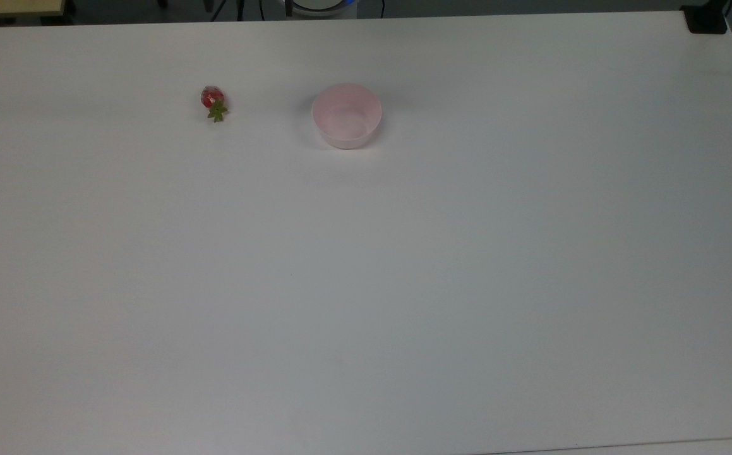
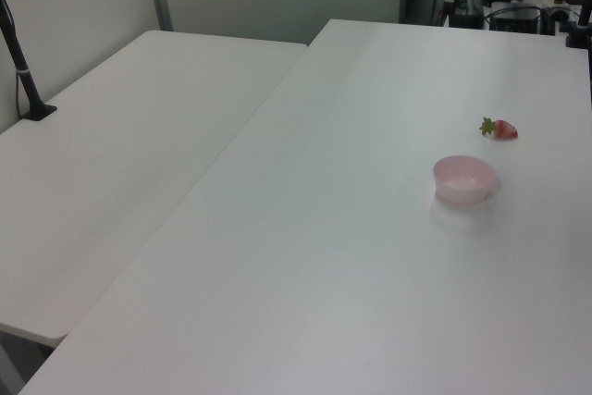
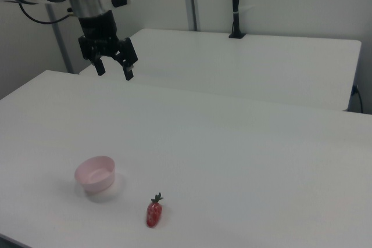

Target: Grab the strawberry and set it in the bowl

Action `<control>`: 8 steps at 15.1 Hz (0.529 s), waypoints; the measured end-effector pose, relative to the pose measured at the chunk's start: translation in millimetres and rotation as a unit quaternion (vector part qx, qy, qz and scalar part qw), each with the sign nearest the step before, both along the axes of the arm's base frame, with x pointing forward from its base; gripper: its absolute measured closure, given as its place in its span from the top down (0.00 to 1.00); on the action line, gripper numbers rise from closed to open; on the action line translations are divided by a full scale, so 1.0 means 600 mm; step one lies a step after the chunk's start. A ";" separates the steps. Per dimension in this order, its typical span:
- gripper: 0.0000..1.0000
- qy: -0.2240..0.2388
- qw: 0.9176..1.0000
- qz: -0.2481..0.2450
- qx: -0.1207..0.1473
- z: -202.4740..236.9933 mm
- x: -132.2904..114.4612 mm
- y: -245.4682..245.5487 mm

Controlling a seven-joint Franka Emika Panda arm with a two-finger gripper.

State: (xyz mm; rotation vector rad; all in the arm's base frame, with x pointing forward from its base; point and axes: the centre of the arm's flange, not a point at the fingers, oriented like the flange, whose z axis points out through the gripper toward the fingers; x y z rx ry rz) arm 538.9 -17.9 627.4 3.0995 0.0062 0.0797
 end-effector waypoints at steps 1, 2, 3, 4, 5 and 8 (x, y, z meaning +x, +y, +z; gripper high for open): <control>1.00 0.001 1.000 0.000 0.000 -0.001 0.001 0.000; 1.00 0.001 1.000 0.000 0.000 -0.001 0.001 0.000; 1.00 0.001 1.000 0.000 0.000 -0.002 0.001 0.000; 1.00 0.001 1.000 0.000 0.000 -0.002 0.001 0.000; 1.00 0.001 1.000 0.000 0.000 -0.002 0.001 0.000; 1.00 0.001 1.000 0.000 0.000 -0.002 0.001 0.000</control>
